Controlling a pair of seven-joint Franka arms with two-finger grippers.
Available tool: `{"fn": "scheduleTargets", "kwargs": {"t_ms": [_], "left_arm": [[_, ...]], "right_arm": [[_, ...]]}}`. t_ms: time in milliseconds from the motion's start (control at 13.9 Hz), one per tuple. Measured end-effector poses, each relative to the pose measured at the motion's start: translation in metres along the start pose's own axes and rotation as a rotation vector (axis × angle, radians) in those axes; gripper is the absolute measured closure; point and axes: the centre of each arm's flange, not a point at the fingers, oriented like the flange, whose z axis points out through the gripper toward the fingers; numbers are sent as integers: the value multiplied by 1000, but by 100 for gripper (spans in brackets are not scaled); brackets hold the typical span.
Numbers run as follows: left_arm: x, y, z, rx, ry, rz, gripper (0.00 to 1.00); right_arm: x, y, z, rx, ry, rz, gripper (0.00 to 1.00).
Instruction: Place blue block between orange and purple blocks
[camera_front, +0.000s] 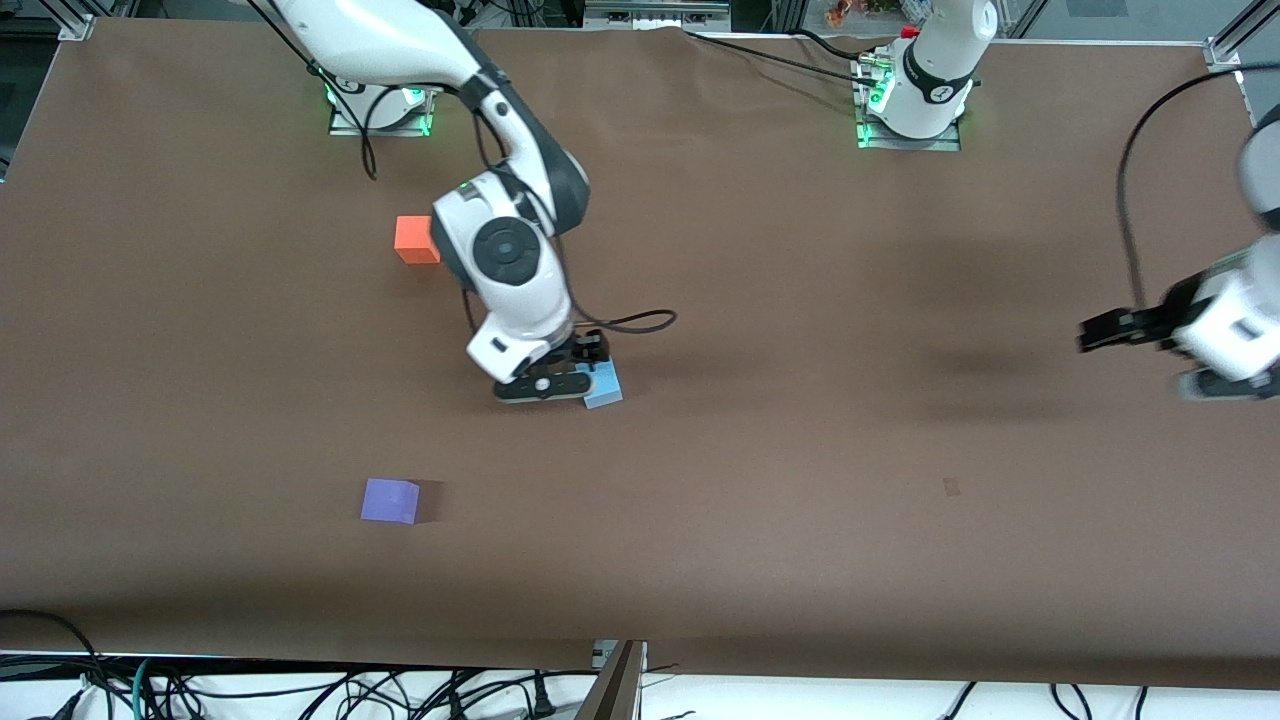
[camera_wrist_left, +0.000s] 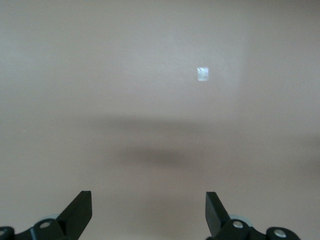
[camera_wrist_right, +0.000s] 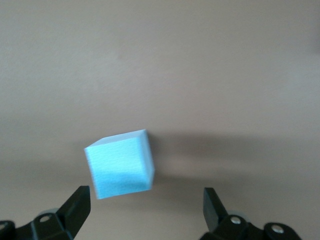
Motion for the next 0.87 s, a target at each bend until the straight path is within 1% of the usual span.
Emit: {"fn": "scheduleTargets", "kwargs": {"t_ms": [144, 288, 433, 649, 865], "left_arm": [[-18, -31, -38, -21, 54, -42, 0], [-23, -30, -48, -21, 68, -39, 0], [-20, -18, -42, -24, 57, -22, 0], [-20, -16, -42, -24, 55, -18, 0], [-27, -14, -47, -24, 22, -15, 0]], "right_arm": [[-5, -8, 13, 0, -1, 2, 0], [-4, -8, 19, 4, 6, 4, 0], [-6, -10, 26, 1, 3, -2, 0], [-10, -19, 37, 12, 16, -16, 0], [-22, -33, 54, 7, 6, -42, 0]]}}
